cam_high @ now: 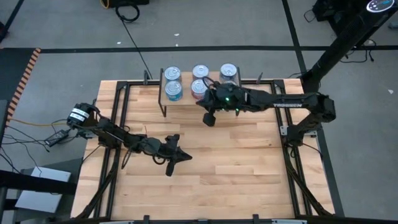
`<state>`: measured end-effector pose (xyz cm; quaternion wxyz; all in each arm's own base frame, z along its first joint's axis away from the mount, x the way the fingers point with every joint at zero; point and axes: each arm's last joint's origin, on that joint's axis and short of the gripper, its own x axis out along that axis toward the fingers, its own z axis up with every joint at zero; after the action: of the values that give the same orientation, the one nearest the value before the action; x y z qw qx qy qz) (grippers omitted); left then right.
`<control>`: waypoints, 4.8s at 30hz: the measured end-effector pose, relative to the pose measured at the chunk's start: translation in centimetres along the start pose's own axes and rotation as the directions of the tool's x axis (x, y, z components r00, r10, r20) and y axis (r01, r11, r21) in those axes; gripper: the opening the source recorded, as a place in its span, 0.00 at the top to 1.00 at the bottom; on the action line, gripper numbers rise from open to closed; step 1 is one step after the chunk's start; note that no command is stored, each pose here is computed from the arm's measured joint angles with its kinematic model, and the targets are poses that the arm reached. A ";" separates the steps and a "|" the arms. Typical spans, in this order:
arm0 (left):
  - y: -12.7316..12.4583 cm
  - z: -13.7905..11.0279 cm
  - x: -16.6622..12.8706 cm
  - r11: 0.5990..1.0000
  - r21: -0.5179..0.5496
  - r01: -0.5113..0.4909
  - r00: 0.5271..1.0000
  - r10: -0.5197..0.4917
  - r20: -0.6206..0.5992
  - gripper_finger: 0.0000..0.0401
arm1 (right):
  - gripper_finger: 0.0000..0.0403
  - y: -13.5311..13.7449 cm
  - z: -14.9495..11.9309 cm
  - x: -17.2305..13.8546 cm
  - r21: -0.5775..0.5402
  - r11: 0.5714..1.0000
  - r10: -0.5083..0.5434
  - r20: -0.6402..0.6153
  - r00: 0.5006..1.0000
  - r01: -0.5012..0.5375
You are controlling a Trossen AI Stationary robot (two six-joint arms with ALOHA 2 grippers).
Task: Stack canned seafood by type on shelf
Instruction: Return to Home Position
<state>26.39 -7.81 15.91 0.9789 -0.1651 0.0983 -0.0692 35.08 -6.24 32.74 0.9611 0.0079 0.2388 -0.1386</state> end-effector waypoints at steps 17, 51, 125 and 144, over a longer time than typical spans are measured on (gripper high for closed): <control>0.6 1.7 0.0 1.000 -0.021 0.011 0.990 -0.008 0.141 0.98 | 0.99 0.7 -9.0 -9.3 0.078 0.990 0.105 0.190 0.976 -0.122; 4.1 3.3 0.0 0.988 0.019 -0.153 0.962 0.145 0.233 0.98 | 0.99 -0.5 -24.7 -13.7 0.137 0.975 0.112 0.371 0.922 -0.174; 5.8 6.9 -10.7 0.955 0.106 -0.278 0.901 0.221 0.374 0.98 | 0.90 -1.5 -26.0 -15.5 0.098 0.994 -0.010 0.495 0.869 -0.045; 6.8 2.6 -16.4 0.920 0.110 -0.375 0.877 0.314 0.363 0.98 | 0.89 -1.5 -26.0 -15.5 0.100 0.994 -0.013 0.499 0.867 -0.043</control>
<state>11.76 2.13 18.84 0.9883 -0.0668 -0.0501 0.1277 9.70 -1.47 16.97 0.9893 0.0255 -0.0253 -0.1412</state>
